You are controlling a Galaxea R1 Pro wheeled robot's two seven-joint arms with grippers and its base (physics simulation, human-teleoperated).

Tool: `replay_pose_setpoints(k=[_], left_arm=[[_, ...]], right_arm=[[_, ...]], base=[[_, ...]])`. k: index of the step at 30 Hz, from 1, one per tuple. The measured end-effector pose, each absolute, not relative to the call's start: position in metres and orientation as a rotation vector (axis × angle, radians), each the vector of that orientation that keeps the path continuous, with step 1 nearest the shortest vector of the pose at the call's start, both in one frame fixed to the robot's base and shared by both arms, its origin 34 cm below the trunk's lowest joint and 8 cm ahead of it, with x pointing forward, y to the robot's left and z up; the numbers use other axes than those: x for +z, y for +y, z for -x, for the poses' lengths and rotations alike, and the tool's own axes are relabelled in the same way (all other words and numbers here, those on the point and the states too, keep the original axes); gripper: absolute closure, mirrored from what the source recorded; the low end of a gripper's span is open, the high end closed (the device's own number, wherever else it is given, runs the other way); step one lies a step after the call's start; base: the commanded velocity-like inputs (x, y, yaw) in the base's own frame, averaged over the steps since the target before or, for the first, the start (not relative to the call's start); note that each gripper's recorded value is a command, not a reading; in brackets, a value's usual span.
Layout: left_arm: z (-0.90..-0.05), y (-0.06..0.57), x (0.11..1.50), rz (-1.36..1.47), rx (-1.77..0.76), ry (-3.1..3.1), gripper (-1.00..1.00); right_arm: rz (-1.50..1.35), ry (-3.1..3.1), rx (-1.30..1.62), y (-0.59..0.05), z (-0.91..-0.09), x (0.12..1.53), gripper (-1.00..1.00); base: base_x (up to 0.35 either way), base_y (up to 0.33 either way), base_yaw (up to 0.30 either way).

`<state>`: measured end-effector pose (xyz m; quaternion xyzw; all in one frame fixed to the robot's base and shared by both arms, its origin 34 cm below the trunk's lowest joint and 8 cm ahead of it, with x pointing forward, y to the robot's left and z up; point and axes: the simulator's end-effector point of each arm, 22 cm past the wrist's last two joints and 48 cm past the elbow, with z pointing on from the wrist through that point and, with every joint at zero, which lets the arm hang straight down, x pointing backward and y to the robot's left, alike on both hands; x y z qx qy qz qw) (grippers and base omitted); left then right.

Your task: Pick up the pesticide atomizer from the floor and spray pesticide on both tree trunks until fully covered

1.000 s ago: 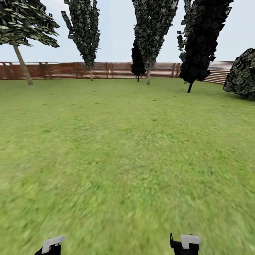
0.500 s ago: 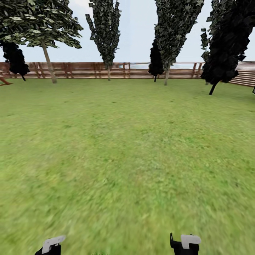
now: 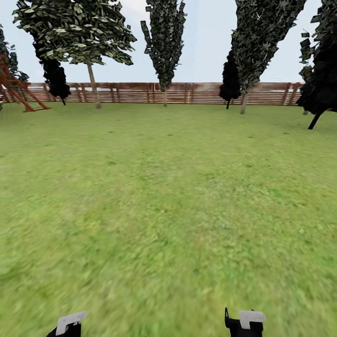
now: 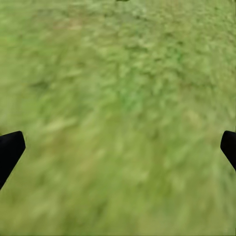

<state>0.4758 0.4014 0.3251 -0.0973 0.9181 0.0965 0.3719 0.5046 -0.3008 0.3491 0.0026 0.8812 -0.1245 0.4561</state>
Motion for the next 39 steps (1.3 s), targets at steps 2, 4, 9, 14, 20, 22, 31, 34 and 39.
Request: replay_pose_setpoints(k=[2,4,9,14,20,22,31,34,39], left_arm=[[-0.4759,0.4013,0.3252,0.249,0.247,2.353,1.0],[-0.4759,0.4013,0.3252,0.249,0.247,2.353,1.0],[-0.4763,0.4012,0.3254,0.25,0.247,2.352,1.0],[-0.4758,0.4029,0.3256,0.254,0.25,2.351,1.0],[-0.4739,0.4093,0.3264,0.329,0.255,2.339,1.0],[-0.4736,0.4098,0.3263,0.338,0.254,2.339,1.0],[-0.4742,0.4077,0.3258,0.33,0.249,2.34,1.0],[-0.4743,0.4053,0.3255,0.325,0.245,2.342,1.0],[-0.4743,0.4059,0.3258,0.325,0.247,2.341,1.0]], right_arm=[[-0.006,2.173,-0.307,-0.3007,-0.5046,0.3491,-1.0],[-0.006,2.173,-0.307,-0.3007,-0.5046,0.3491,-1.0],[-0.006,2.172,-0.307,-0.3007,-0.5048,0.3492,-1.0],[-0.006,2.173,-0.306,-0.3005,-0.5046,0.3492,-1.0],[-0.006,2.172,-0.307,-0.3006,-0.5046,0.3494,-1.0],[-0.006,2.172,-0.307,-0.3006,-0.5046,0.3494,-1.0],[-0.006,2.173,-0.307,-0.3007,-0.5046,0.3491,-1.0],[-0.006,2.172,-0.307,-0.3007,-0.5048,0.3494,-1.0],[-0.004,2.172,-0.305,-0.3003,-0.5047,0.3494,-1.0]], base=[[0.0,0.0,0.286],[0.0,0.0,0.286],[0.0,0.0,0.286],[0.065,0.0,0.286],[0.299,0.083,0.286],[0.317,0.147,0.286],[0.116,0.048,0.286],[0.177,0.023,0.286],[0.318,0.052,0.235]])
